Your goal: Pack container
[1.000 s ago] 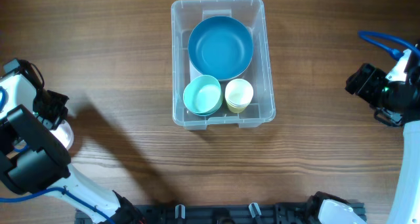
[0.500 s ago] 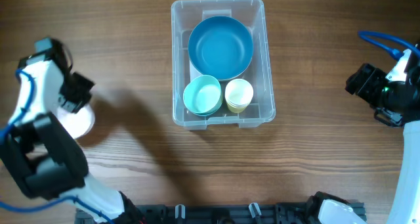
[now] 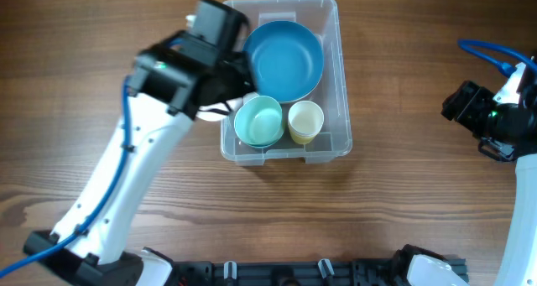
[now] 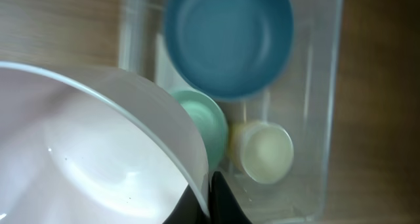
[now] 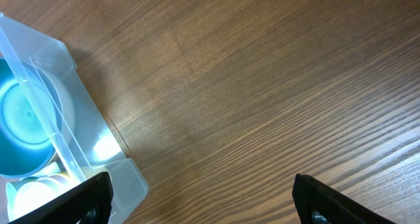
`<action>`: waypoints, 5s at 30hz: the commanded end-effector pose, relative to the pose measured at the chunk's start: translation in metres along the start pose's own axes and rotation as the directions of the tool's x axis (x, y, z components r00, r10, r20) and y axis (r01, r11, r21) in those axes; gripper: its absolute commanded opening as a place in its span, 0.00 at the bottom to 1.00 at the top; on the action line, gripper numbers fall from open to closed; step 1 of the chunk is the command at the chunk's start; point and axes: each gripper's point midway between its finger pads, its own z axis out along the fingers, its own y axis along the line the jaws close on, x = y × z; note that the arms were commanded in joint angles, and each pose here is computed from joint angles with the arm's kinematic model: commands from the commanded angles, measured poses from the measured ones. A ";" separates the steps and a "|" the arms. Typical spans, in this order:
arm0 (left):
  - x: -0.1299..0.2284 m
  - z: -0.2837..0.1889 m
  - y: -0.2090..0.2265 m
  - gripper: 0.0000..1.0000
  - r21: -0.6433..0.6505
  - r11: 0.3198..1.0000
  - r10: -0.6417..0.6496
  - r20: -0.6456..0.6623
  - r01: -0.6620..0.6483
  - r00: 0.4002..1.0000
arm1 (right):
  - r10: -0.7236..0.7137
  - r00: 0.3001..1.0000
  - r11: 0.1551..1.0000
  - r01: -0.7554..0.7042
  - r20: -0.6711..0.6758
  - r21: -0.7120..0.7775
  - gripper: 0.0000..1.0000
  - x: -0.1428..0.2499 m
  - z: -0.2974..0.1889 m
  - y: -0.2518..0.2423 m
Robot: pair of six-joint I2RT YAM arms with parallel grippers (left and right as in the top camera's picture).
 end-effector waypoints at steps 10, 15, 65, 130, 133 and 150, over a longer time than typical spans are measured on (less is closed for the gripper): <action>0.043 0.063 -0.034 0.04 -0.037 0.995 0.089 -0.164 -0.096 0.982 | -0.005 1.000 1.000 0.005 -0.010 -0.007 0.89 0.001 0.002 0.000; 0.044 0.065 -0.034 0.04 -0.040 0.994 0.090 -0.168 -0.098 0.982 | -0.005 1.000 1.000 0.005 -0.010 -0.007 0.89 0.001 0.002 0.000; -0.059 -0.080 0.207 1.00 -0.300 0.885 -0.281 0.268 0.357 0.922 | -0.357 0.874 0.891 0.425 0.330 -0.161 1.00 -0.015 -0.042 0.099; 0.094 -0.116 0.185 1.00 -0.048 0.997 -0.026 0.511 0.058 0.859 | -0.076 0.590 0.855 0.453 0.804 -0.252 1.00 0.097 -0.042 0.030; 0.094 -0.116 0.185 1.00 -0.048 0.997 -0.026 0.511 0.058 0.859 | -0.069 0.546 0.841 0.482 0.835 -0.246 1.00 0.092 -0.045 0.036; 0.094 -0.116 0.185 1.00 -0.048 0.997 -0.026 0.511 0.058 0.859 | -0.073 0.424 0.789 0.578 0.903 -0.208 1.00 0.091 0.018 0.056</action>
